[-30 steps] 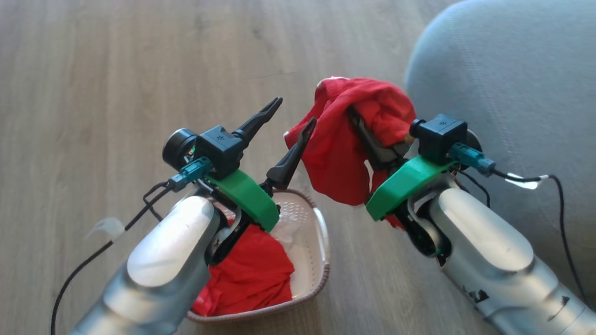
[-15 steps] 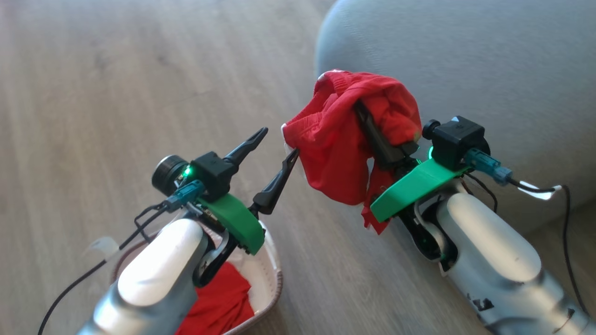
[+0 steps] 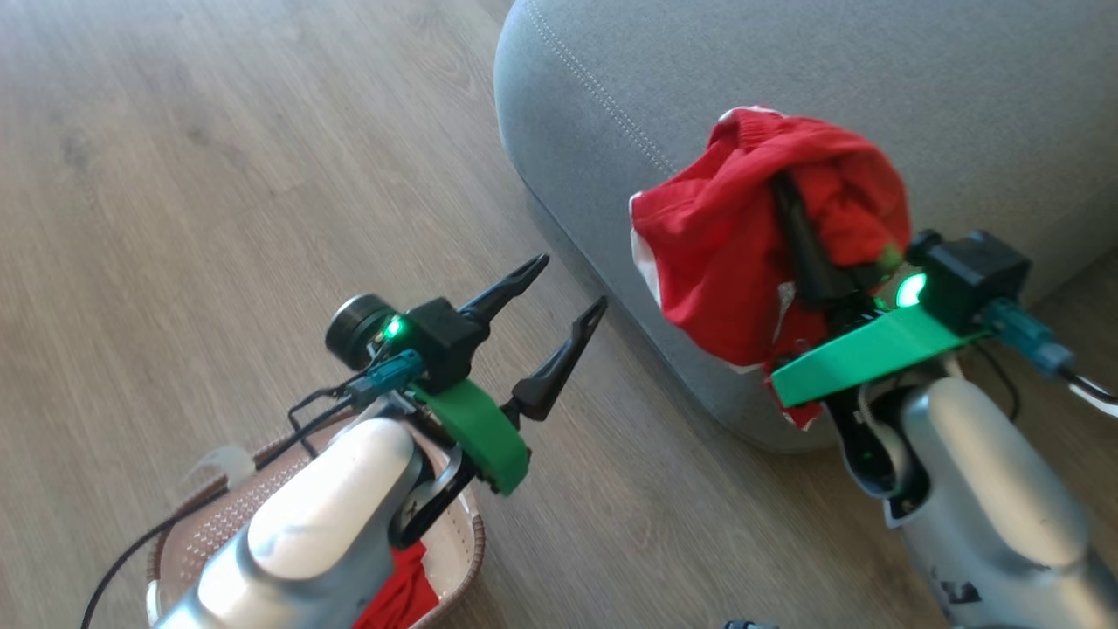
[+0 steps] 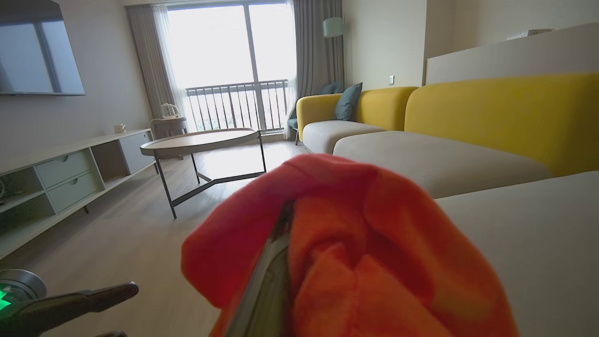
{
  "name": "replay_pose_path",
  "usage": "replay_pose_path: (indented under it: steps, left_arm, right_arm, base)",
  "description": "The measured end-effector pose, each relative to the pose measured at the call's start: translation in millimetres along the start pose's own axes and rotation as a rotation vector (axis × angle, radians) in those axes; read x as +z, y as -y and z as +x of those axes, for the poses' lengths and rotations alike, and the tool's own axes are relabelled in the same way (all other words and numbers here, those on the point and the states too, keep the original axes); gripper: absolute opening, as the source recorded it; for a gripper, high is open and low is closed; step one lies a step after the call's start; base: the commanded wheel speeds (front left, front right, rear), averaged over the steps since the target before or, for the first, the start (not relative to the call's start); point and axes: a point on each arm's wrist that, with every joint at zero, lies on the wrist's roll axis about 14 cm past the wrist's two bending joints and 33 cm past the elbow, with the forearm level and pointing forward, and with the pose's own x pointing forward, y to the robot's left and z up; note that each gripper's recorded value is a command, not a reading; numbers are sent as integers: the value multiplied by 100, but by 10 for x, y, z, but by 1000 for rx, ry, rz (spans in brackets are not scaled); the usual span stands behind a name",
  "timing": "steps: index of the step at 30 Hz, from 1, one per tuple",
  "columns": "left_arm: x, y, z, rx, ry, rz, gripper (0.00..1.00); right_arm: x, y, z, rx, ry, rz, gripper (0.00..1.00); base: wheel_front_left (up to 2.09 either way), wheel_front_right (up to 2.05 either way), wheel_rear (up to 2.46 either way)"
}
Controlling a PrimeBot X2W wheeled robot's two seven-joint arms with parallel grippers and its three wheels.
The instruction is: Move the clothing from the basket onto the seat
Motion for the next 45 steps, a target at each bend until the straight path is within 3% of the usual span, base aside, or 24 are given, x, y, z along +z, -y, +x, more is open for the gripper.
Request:
replay_pose_path:
  steps: [10, 17, 23, 32, 45]
  left_arm:
    - [52, -24, 59, -31, 33, -23, 100]
    - [-7, -121, 12, -43, 50, -47, 100]
    - [-196, -295, -76, -45, 42, -66, 100]
    - [-500, -645, -165, -60, 51, -92, 100]
    - [-980, -1179, -399, -1, 52, -136, 100]
  right_arm:
    - [-18, 124, -67, -62, 4, -42, 0]
    - [-14, 409, 55, -130, -1, -130, 0]
    - [103, 762, 421, -190, 23, -240, 0]
    - [-127, 1048, 1083, -182, -38, -425, 0]
    - [-879, 1413, 1915, -232, -138, -523, 0]
  base:
    - [0, 0, 0]
    - [0, 0, 0]
    - [0, 0, 0]
    - [0, 0, 0]
    - [0, 0, 0]
